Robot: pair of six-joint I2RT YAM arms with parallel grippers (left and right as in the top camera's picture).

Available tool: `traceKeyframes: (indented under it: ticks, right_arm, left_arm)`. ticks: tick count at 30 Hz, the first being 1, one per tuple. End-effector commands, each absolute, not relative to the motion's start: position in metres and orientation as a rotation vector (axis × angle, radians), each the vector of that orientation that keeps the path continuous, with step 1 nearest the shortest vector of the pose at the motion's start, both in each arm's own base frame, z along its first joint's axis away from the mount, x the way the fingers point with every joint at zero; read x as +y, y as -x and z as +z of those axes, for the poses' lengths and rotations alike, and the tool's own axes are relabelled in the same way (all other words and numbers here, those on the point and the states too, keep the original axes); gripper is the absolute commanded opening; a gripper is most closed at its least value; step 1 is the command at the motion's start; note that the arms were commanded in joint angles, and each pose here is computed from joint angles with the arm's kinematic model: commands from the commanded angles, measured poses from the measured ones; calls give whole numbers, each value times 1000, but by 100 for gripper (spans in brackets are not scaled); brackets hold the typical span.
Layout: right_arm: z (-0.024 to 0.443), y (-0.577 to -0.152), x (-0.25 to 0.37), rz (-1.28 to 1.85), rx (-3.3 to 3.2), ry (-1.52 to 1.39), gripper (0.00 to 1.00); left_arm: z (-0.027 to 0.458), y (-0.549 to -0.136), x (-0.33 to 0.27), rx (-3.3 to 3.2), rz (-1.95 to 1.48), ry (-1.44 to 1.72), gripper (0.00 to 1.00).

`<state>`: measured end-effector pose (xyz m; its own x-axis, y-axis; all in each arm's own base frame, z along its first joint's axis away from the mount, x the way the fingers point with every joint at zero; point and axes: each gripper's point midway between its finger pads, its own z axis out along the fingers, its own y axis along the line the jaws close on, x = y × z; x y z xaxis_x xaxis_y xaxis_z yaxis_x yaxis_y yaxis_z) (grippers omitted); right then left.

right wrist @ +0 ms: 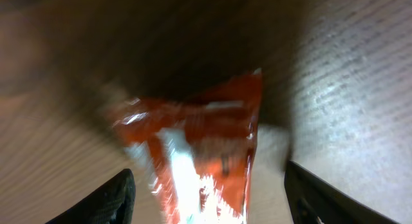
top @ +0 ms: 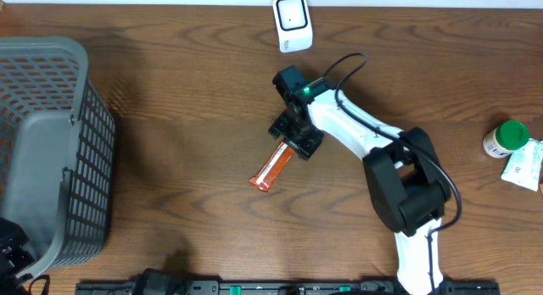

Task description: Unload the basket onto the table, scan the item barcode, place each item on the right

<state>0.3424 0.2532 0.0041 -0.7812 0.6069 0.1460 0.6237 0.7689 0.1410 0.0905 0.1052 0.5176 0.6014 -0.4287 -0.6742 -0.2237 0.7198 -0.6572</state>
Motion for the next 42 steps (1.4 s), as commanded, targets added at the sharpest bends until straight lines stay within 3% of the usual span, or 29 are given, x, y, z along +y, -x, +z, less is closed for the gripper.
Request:
traceKeyframes:
  ticks: [1,3,5,6,9,10,16,22,24,30,34,42]
  right_arm:
    - [-25,-329,258,-194,-2819,1000,70]
    - [-36,-324,258,-165,-2803,992,69]
    - [-46,-320,258,-141,-2780,986,59]
    - [-50,-317,257,-129,-2772,978,49]
    - [-58,-312,253,-93,-2758,957,8]
    - [-58,-313,253,-100,-2771,935,1]
    - [-34,-345,257,-255,-2895,797,1]
    - [38,-389,270,-548,-3103,612,1]
    - [85,-411,286,-763,-3265,376,1]
    - [169,-433,311,-1049,-3521,-176,1]
    - [193,-447,320,-1002,-3675,-652,1]
    - [228,-479,326,-992,-3827,-1141,1]
  left_arm:
    - [518,-85,108,934,-115,791,85]
    - [518,-85,108,934,-115,791,85]
    - [518,-85,108,934,-115,791,85]
    - [518,-85,108,934,-115,791,85]
    - [518,-85,108,934,-115,791,85]
    - [518,-85,108,934,-115,791,85]
    - [518,-85,108,935,-114,791,85]
    - [518,-85,108,935,-114,791,85]
    - [518,-85,108,934,-115,791,85]
    - [519,-85,108,933,-116,791,85]
    - [519,-85,108,930,-118,792,85]
    - [519,-85,108,930,-117,791,85]
